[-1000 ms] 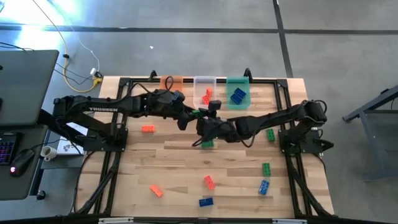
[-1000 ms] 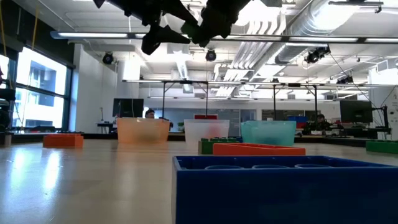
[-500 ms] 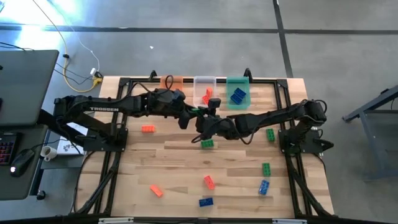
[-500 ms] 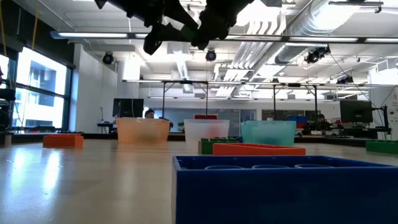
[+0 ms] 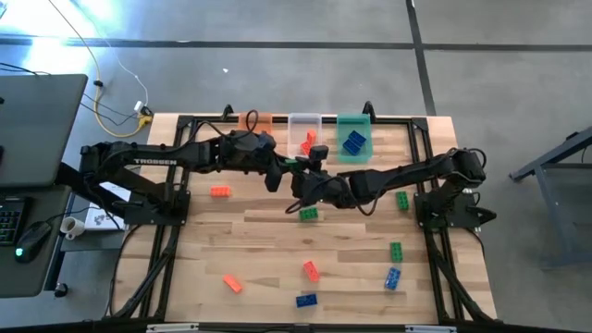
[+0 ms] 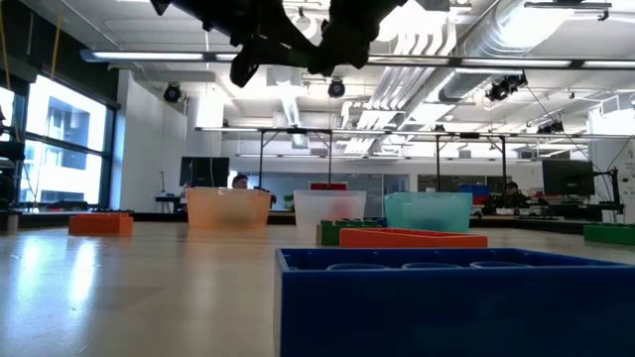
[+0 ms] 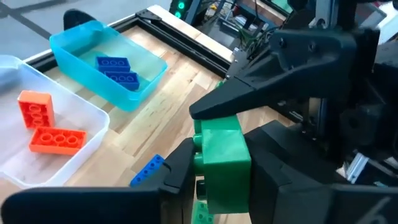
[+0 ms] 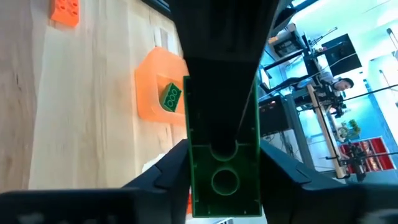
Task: Sort & place blocks by color
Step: Put the green game piece into the orange bin
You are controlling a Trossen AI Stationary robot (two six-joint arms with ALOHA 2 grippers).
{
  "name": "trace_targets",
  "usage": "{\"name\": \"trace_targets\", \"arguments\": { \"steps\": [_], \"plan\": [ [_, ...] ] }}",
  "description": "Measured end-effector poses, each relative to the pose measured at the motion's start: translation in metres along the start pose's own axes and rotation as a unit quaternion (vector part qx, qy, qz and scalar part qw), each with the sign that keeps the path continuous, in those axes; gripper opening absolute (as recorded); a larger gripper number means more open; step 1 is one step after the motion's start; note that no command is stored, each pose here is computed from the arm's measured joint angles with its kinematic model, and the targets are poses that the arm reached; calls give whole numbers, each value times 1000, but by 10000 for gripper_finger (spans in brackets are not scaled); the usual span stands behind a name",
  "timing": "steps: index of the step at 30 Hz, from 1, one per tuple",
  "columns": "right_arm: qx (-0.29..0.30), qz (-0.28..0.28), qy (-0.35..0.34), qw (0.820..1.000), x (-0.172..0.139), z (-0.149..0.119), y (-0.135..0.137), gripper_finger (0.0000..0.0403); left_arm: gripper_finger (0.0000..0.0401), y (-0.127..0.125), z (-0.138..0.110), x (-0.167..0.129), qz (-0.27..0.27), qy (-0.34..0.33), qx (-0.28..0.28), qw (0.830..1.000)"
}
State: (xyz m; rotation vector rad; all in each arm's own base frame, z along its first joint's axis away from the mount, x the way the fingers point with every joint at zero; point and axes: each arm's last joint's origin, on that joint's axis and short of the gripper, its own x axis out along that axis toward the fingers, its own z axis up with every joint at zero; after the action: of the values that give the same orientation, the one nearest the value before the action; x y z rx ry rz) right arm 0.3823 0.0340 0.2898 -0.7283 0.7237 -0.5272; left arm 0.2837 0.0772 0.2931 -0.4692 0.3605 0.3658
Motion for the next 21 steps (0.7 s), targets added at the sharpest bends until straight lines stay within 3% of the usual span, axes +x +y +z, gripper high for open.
{"name": "trace_targets", "arguments": {
  "steps": [6,12,17,21],
  "plan": [
    [16,-4,0,1000,0,0,0,221,78,0,-1,0,5,1,42,999],
    [33,-29,14,999,0,-1,-1,252,78,3,-4,0,44,14,69,997],
    [55,-43,17,997,-2,-1,-1,255,78,12,-13,-2,126,46,107,985],
    [68,-44,13,997,-7,1,2,255,78,26,-20,-6,222,85,133,962]
  ]
}}
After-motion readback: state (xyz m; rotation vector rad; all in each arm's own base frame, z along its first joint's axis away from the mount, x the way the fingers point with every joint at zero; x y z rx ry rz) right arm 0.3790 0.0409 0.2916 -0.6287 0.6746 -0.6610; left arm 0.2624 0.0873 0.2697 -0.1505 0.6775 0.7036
